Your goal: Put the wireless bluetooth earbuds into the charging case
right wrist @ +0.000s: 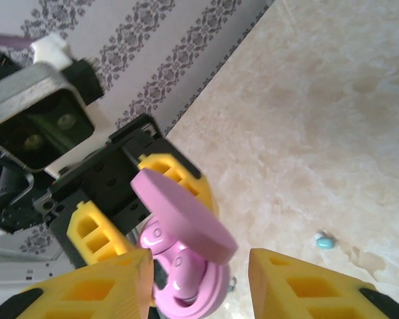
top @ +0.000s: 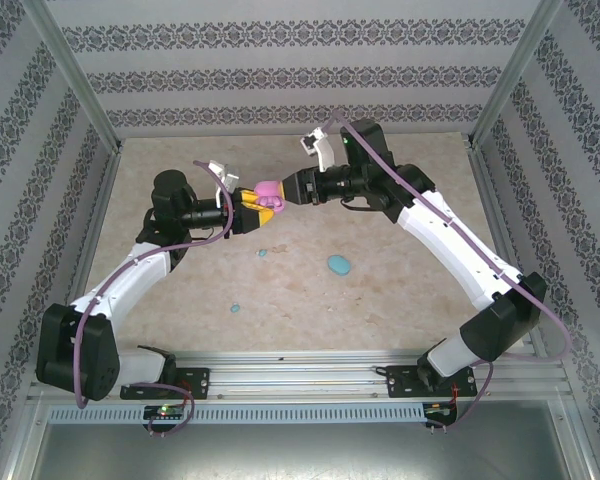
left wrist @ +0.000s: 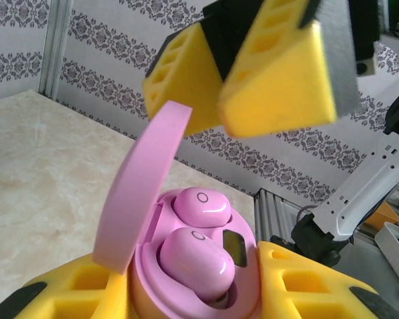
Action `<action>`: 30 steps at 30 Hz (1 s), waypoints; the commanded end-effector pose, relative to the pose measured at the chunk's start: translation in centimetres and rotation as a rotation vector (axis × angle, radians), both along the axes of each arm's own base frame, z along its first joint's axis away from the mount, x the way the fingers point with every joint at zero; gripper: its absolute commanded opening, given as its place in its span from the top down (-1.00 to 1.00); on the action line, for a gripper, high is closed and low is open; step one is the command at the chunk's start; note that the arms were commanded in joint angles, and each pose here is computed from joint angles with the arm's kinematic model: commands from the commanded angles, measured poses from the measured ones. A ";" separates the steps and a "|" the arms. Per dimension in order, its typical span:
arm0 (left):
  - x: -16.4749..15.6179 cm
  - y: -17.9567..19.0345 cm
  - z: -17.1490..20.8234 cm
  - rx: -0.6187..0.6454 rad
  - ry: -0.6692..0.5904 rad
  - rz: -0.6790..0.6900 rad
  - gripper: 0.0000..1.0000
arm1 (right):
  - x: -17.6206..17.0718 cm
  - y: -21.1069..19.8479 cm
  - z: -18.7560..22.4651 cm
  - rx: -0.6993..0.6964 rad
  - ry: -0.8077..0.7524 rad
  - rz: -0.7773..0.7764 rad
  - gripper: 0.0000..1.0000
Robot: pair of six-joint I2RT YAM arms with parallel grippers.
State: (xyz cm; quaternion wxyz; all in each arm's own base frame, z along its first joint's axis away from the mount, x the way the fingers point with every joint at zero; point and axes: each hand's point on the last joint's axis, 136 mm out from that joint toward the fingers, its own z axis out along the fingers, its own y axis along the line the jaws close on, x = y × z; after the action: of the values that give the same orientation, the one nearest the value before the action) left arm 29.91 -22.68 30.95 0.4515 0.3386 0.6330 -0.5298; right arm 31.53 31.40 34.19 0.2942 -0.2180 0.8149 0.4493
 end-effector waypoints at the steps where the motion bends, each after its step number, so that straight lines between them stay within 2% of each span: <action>1: -1.1 0.1 2.4 -0.018 -0.137 -0.018 1.00 | 1.5 -1.4 3.7 0.074 -0.041 -0.100 0.14; 5: -1.1 0.1 2.8 -0.019 -0.171 -0.011 1.00 | 2.5 -1.4 4.2 0.110 -0.021 -0.123 0.09; 10: -0.7 0.2 3.3 -0.021 -0.195 0.005 1.00 | 2.6 0.3 3.8 0.171 0.064 -0.072 0.03; 16: 0.2 0.1 3.2 -0.012 -0.175 0.019 1.00 | 2.1 2.1 3.0 0.216 0.151 -0.018 -0.07; 30: 2.1 0.2 3.2 -0.018 -0.109 0.080 1.00 | 1.3 3.2 0.4 0.242 0.301 0.008 -0.14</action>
State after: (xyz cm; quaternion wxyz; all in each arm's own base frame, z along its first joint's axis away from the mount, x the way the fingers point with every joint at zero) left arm 31.36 -22.52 32.34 0.4910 0.3395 0.6252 -0.5027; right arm 33.70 33.85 35.08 0.2167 -0.1180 0.7933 0.5566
